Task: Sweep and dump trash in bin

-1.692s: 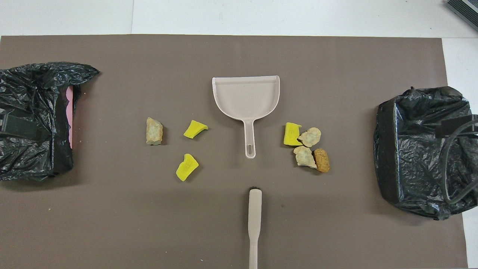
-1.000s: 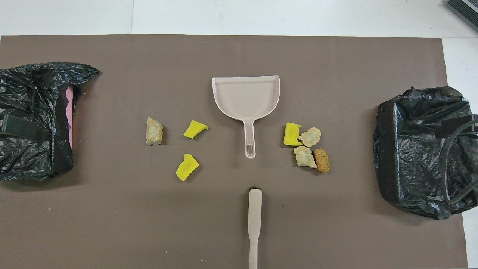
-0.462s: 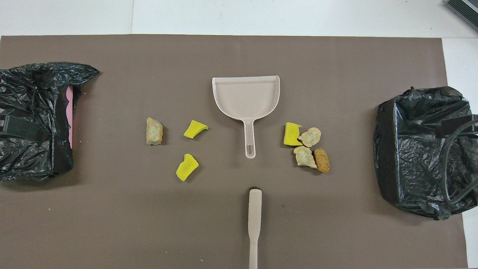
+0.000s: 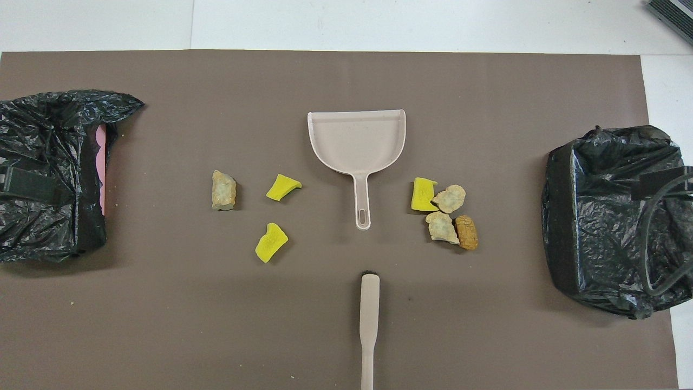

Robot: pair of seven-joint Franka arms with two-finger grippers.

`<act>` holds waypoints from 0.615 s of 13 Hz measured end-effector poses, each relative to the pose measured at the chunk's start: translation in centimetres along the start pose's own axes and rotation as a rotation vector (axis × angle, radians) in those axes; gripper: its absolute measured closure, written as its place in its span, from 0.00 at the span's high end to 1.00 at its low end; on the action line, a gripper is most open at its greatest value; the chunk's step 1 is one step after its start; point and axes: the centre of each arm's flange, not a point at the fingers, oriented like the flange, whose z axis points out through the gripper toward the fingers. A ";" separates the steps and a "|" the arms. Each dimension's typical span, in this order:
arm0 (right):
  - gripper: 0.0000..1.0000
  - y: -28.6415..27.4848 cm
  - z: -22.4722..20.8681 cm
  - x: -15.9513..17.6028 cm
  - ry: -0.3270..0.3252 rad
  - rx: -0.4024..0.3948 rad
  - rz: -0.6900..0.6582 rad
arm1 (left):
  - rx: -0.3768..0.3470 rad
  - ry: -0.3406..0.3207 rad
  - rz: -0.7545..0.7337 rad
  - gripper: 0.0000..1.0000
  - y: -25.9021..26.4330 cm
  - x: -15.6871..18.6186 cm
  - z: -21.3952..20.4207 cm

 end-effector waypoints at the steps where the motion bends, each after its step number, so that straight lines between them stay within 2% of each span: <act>1: 1.00 0.0 0.0 0.0 0.000 0.000 0.000 | 0.000 0.000 0.001 1.00 0.0 0.0 0.0; 8: 1.00 0.0 0.0 0.0 0.000 0.000 0.000 | 0.000 0.000 0.005 1.00 0.3 0.0 0.0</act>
